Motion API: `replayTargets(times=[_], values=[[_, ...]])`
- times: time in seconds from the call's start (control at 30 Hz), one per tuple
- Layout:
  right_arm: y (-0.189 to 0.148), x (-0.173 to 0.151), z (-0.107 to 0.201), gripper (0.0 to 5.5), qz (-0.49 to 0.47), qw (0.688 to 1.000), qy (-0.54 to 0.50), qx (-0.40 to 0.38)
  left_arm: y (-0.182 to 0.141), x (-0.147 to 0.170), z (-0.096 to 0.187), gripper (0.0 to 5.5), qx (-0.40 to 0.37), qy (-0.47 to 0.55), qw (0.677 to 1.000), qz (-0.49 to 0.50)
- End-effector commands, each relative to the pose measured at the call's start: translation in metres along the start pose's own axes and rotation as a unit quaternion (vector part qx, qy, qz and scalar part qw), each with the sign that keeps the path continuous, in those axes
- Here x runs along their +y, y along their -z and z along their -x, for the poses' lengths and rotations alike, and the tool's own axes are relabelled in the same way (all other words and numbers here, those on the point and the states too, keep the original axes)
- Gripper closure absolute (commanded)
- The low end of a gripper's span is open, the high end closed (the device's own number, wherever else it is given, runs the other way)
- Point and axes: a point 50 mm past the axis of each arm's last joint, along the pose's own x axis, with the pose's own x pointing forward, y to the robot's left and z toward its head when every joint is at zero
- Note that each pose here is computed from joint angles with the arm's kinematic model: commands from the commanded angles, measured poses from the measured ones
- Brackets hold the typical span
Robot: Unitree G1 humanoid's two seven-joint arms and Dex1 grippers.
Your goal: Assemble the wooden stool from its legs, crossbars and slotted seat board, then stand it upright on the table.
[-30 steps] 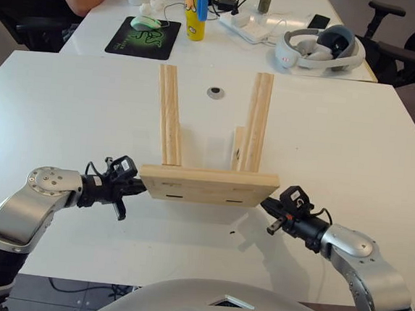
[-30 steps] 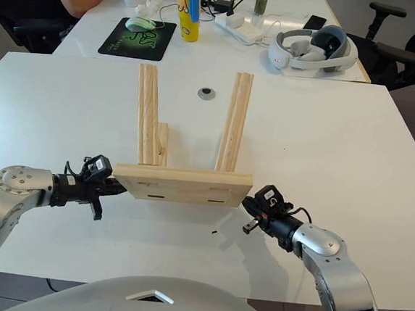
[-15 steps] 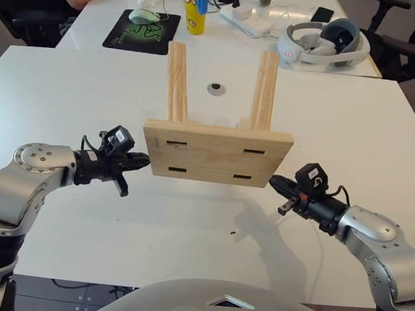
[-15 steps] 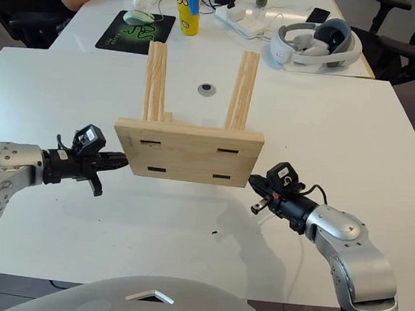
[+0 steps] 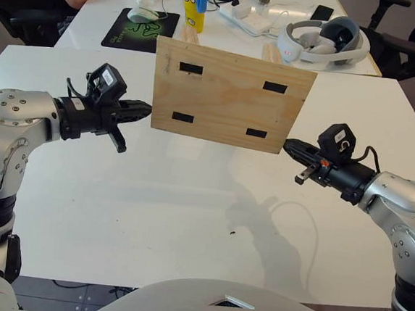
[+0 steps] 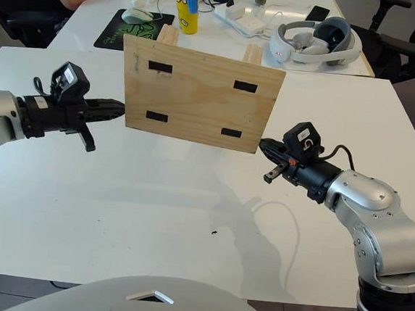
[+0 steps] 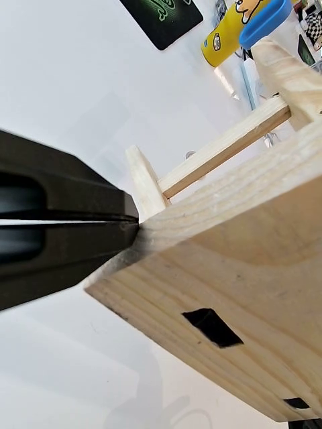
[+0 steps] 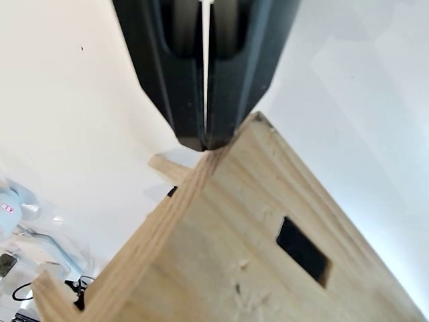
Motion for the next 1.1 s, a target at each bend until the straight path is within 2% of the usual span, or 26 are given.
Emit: replayTargets(times=[0.03, 0.53, 0.8, 1.0, 1.1], values=[[-0.02, 0.001, -0.006, 5.5, 0.024, 0.998, -0.043, -0.038, -0.018, 0.0, -0.004, 5.49, -0.032, 0.033, 0.998, -0.032], [-0.049, -0.021, -0.01, 5.5, 0.059, 0.996, -0.027, -0.064, -0.031, 0.025, -0.006, 5.49, -0.038, -0.004, 0.996, -0.078], [-0.064, -0.028, -0.03, 5.5, 0.08, 0.993, -0.022, -0.081, -0.044, 0.036, -0.016, 5.49, -0.056, -0.005, 0.994, -0.099], [-0.047, -0.046, -0.043, 5.5, 0.08, 0.996, 0.008, -0.047, -0.045, 0.04, -0.028, 5.49, -0.054, 0.0, 0.992, -0.112], [-0.031, -0.047, -0.053, 5.5, 0.077, 0.997, 0.01, -0.024, -0.025, 0.047, -0.04, 5.49, -0.022, -0.001, 0.994, -0.111]])
